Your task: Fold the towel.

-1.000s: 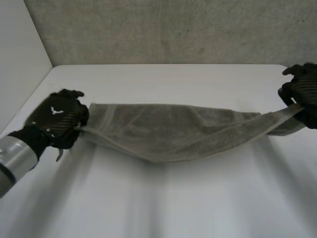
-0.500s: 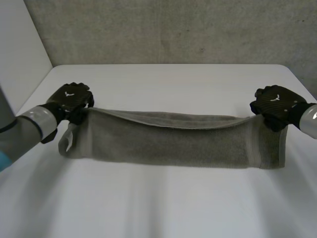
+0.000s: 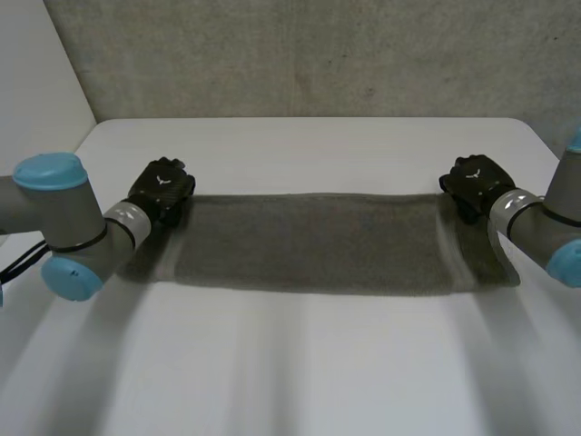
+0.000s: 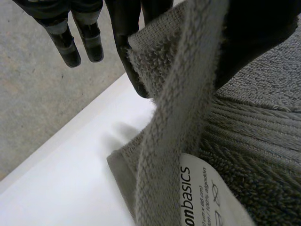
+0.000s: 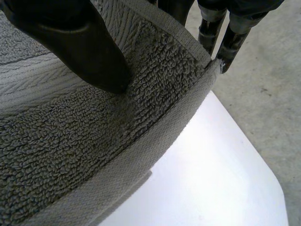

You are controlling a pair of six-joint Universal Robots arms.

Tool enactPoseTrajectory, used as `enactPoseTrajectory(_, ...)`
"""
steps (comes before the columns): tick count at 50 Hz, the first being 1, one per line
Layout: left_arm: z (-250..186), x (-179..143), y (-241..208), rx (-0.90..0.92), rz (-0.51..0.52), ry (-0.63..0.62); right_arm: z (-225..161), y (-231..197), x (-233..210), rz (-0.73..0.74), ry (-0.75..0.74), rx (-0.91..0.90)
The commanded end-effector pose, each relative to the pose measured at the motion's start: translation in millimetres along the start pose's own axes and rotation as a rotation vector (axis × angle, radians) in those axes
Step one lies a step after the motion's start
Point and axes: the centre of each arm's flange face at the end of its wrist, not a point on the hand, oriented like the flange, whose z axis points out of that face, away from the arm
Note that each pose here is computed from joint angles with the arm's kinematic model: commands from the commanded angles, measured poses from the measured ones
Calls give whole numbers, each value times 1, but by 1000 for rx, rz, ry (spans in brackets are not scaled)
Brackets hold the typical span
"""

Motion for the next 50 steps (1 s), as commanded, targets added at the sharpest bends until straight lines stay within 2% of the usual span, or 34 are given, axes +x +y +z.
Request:
enactPoseTrajectory(1,5,4,0,23,12,2,11,6,-3,-11,22,12)
enactPoseTrajectory(9,8,11,3,25,15,11,15,10,-4,-8,36,16)
enactPoseTrajectory(15,5,6,-10,35,28,-32,12,-7,12,21,93,65)
enactPoseTrajectory(19,-5,-4,-33,64,37,-79,-6,-38,36,96,141,142)
enactPoseTrajectory(23,-16,-6,-43,68,34,-84,-19,-48,42,163,146,153)
enactPoseTrajectory(25,-23,-7,-47,69,28,-86,-38,-53,40,216,131,139)
enactPoseTrajectory(28,-40,-5,-51,57,19,-78,-51,-54,36,232,111,120)
enactPoseTrajectory(33,-67,1,-55,37,-30,-65,-89,-34,15,258,-11,5)
enactPoseTrajectory(41,-102,19,-42,-9,-245,-23,-109,11,-7,200,-102,-148)
enactPoseTrajectory(50,-107,24,-33,-25,-289,-27,-110,31,-12,132,-85,-169)
